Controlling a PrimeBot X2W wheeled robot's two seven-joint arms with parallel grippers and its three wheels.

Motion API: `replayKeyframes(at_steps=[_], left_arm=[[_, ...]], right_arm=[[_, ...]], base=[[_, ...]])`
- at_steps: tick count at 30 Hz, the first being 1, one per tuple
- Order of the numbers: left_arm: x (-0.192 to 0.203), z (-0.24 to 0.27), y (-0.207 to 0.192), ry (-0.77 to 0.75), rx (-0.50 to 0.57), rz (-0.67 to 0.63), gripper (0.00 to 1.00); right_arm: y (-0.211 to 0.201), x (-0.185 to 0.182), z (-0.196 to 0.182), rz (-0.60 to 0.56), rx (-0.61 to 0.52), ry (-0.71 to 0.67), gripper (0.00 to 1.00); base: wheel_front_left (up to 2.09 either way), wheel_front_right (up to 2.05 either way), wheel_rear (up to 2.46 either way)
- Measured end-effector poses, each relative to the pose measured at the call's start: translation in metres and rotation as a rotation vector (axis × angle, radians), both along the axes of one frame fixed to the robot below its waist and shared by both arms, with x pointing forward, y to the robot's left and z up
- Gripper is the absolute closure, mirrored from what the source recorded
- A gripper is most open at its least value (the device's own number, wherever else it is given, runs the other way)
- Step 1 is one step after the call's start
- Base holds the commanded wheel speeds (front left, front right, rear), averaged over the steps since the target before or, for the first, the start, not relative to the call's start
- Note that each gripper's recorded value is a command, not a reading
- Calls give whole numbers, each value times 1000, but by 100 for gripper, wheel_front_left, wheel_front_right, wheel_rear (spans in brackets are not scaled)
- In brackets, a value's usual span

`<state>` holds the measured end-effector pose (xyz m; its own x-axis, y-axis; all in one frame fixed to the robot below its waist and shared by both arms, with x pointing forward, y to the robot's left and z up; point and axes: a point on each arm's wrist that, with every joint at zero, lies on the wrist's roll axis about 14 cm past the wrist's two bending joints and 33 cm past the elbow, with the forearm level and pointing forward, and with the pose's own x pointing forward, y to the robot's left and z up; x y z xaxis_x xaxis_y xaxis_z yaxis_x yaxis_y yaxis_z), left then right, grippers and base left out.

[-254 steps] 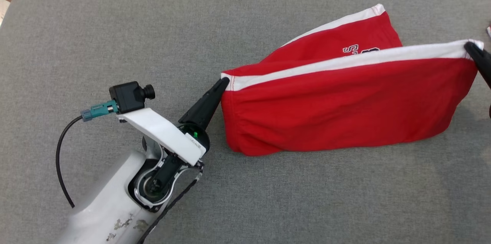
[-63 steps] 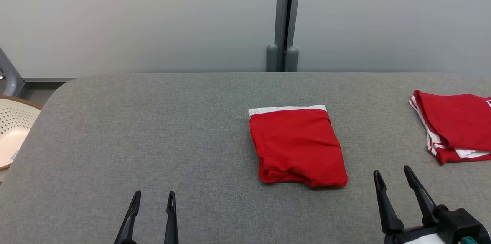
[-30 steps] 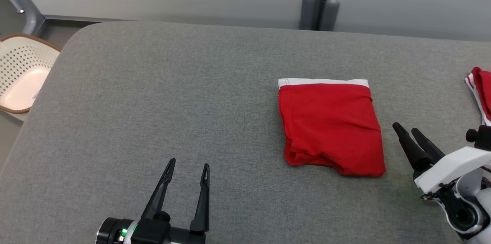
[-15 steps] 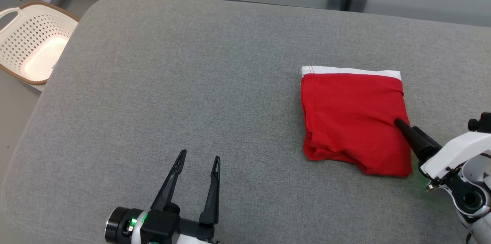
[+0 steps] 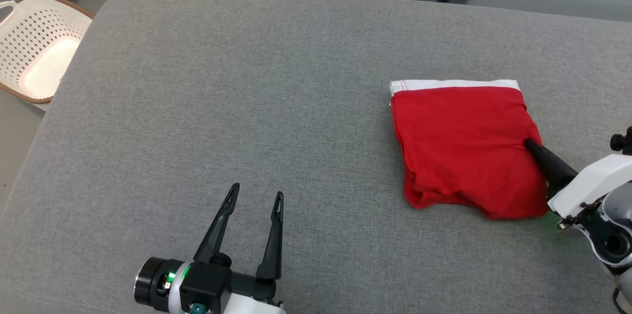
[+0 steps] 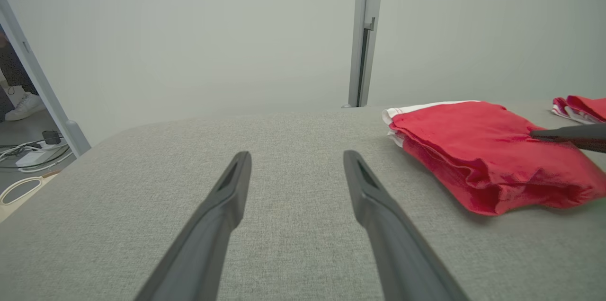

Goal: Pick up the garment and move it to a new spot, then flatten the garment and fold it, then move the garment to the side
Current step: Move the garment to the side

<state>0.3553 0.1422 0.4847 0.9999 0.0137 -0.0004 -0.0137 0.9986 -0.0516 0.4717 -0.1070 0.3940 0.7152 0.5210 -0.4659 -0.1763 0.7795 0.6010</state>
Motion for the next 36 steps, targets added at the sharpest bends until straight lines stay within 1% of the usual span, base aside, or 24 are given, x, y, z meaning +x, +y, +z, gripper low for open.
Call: replayKeyframes(at_steps=[2, 7, 14, 22, 29, 36], left_arm=[[2, 0, -2, -2, -1, -8, 0], [11, 0, -10, -8, -10, -42, 0], [35, -5, -32, -15, -2, -129, 0], [65, -12, -55, -35, 9, -216, 0], [82, -19, -73, -46, 3, -284, 0], [91, -34, -84, -27, -3, -329, 0]], right_arm=[[-11, 3, 6, -1, -32, -32, 100], [-52, 14, 20, 4, -175, -116, 100], [-120, 39, 36, -67, -331, -178, 100], [-185, 58, 44, -129, -488, -209, 100], [-246, 58, 51, -177, -653, -198, 100], [-292, 56, 59, -168, -844, -192, 100]], base=[[0, 0, 0], [0, 0, 0], [0, 0, 0], [0, 0, 0], [0, 0, 0], [0, 0, 0]])
